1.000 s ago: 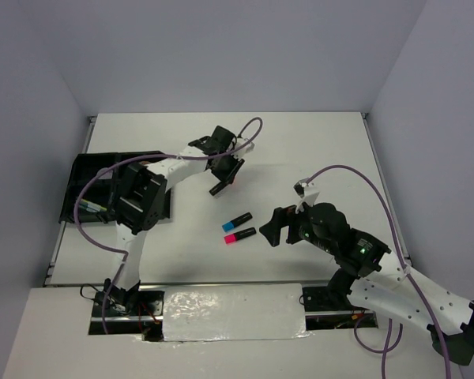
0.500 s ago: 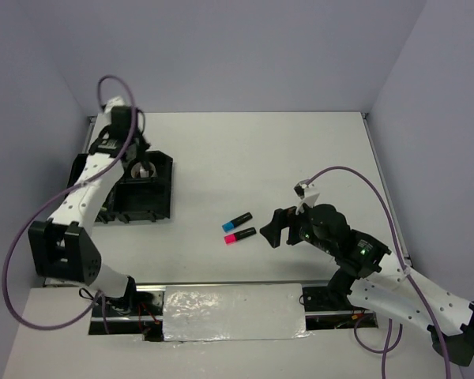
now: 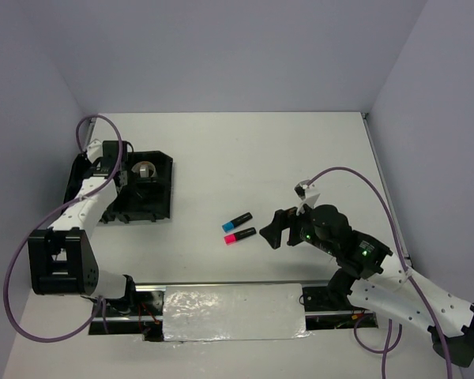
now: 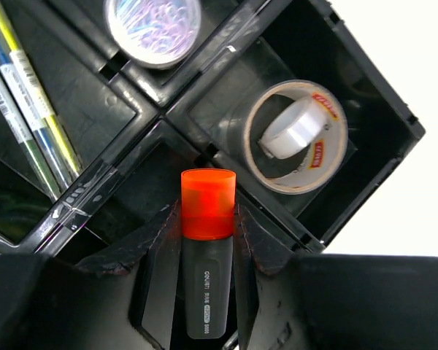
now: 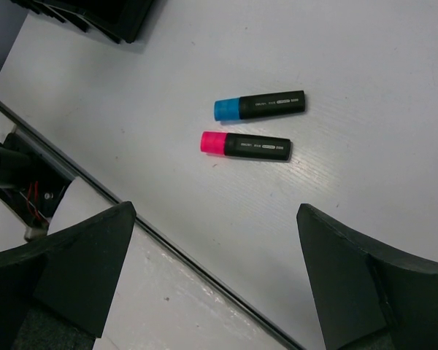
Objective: Sort the stationery into containers
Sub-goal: Place the pen in the storage box, then pick up the pen from the center of the board, then place the pen in the storage box, then pick up the pen from the center of the board, then place the pen in the storage box, then reset both arms
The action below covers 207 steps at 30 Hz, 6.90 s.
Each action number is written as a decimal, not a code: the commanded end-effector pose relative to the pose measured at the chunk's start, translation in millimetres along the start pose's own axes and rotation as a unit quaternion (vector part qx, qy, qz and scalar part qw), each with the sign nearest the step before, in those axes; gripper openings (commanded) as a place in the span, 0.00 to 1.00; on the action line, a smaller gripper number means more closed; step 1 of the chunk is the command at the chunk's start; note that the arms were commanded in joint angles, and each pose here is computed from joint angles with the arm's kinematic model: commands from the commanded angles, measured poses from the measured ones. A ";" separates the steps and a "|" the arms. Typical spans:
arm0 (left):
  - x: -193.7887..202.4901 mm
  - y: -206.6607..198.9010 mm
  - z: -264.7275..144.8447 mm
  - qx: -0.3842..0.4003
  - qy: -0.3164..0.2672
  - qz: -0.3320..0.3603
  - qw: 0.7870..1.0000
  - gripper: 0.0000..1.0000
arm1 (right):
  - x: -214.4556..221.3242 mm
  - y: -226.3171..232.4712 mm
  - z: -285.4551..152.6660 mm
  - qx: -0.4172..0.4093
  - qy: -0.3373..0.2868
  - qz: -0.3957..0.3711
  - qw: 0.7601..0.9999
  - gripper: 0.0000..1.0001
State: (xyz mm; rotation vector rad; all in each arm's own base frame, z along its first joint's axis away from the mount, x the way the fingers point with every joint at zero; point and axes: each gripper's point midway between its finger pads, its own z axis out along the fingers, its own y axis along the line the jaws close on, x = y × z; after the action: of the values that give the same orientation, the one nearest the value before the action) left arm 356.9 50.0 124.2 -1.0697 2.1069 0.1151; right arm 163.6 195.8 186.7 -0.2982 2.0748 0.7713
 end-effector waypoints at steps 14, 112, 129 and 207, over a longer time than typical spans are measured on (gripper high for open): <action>-27.3 -77.4 -77.9 0.222 -0.055 0.066 0.971 0.99 | 5.0 -10.0 28.1 0.043 0.020 0.010 0.999 1.00; 267.1 -154.2 -185.1 0.428 0.101 0.549 0.711 0.97 | -42.8 -2.1 -50.0 0.017 -0.085 0.042 0.995 1.00; 351.9 -125.0 -150.0 0.433 0.115 0.603 0.659 0.90 | -33.5 6.3 -40.9 -0.011 -0.067 0.023 0.997 1.00; -52.4 86.0 -295.3 0.272 -0.268 0.122 0.916 0.99 | -129.4 -50.9 -182.0 0.180 -0.209 -0.025 0.961 1.00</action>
State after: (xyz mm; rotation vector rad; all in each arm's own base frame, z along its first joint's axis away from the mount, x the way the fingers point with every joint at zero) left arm 152.2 27.5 339.0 -0.4195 1.6138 -0.0471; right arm 148.8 45.0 348.5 0.0016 1.7577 0.3935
